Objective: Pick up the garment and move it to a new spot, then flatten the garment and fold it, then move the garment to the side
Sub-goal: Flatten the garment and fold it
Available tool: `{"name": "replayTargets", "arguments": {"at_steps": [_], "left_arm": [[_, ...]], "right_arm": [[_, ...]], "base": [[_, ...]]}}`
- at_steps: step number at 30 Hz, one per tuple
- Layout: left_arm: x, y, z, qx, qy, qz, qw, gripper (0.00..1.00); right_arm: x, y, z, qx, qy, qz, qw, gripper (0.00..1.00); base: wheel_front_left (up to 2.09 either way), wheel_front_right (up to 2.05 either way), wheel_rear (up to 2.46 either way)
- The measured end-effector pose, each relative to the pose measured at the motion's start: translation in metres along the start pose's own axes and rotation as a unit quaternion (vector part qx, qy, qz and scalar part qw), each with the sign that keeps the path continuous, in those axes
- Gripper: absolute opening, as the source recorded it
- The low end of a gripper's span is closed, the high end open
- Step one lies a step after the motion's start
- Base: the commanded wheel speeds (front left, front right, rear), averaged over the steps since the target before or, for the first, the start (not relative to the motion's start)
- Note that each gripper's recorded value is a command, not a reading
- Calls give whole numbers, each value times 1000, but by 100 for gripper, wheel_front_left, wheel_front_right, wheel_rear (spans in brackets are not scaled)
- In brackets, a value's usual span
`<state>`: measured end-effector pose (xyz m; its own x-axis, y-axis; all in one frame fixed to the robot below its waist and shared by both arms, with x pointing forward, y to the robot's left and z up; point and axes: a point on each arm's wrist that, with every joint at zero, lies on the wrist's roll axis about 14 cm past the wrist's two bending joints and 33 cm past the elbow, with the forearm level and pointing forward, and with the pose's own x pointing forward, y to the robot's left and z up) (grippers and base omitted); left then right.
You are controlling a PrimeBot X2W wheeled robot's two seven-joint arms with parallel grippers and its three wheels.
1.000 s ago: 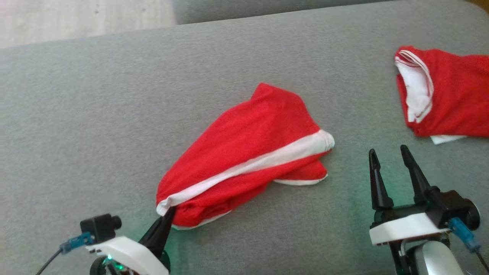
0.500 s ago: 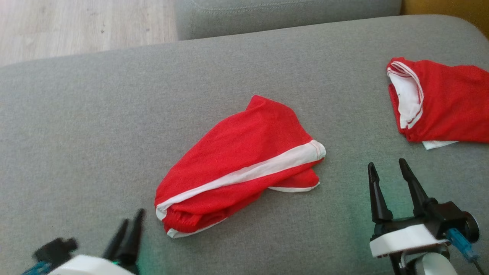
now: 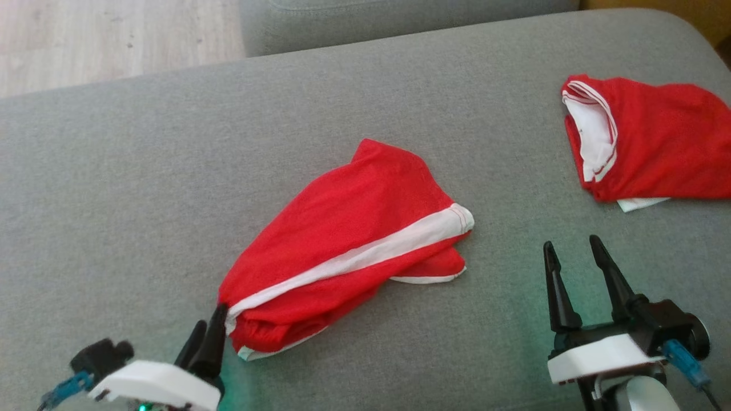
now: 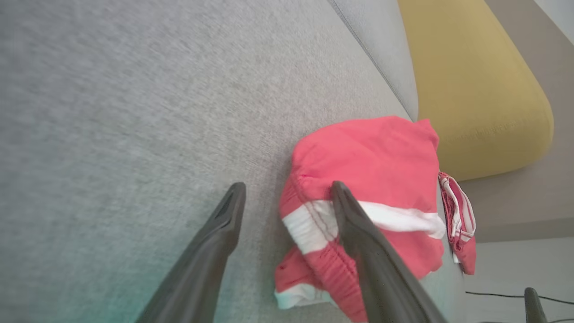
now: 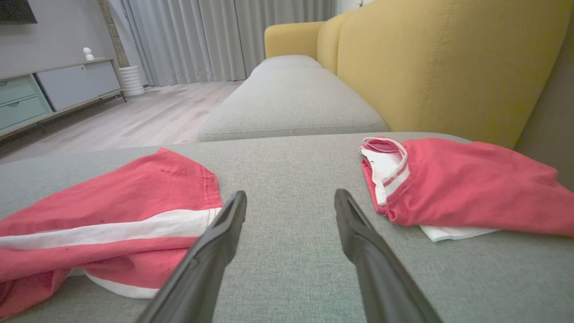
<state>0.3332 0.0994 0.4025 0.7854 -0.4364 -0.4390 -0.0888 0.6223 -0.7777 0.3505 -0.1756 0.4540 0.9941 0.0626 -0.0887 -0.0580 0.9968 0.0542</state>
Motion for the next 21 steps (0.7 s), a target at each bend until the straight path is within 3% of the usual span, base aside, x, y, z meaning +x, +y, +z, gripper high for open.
{"name": "replayTargets", "arguments": {"at_steps": [9,11,13,14,19,21], "left_arm": [[22,2,-19,29,54,5,998,100],[25,-1,-20,31,58,-2,998,65],[26,-2,-22,32,62,-7,998,15],[26,-2,-25,36,68,-9,997,0],[28,-13,-26,57,70,-28,996,0],[35,-33,-11,85,50,-54,994,0]], "right_arm": [[-2,-8,-6,3,10,-14,1000,100],[-2,-10,-7,5,11,-17,1000,100],[-3,-11,-8,7,12,-19,1000,100],[-3,-11,-8,7,13,-20,1000,100],[-4,-13,-8,10,12,-24,1000,100],[-4,-15,-6,10,10,-27,1000,100]], "base": [[0,0,0],[0,0,0],[0,0,0],[0,0,0],[0,0,0],[0,0,0]]}}
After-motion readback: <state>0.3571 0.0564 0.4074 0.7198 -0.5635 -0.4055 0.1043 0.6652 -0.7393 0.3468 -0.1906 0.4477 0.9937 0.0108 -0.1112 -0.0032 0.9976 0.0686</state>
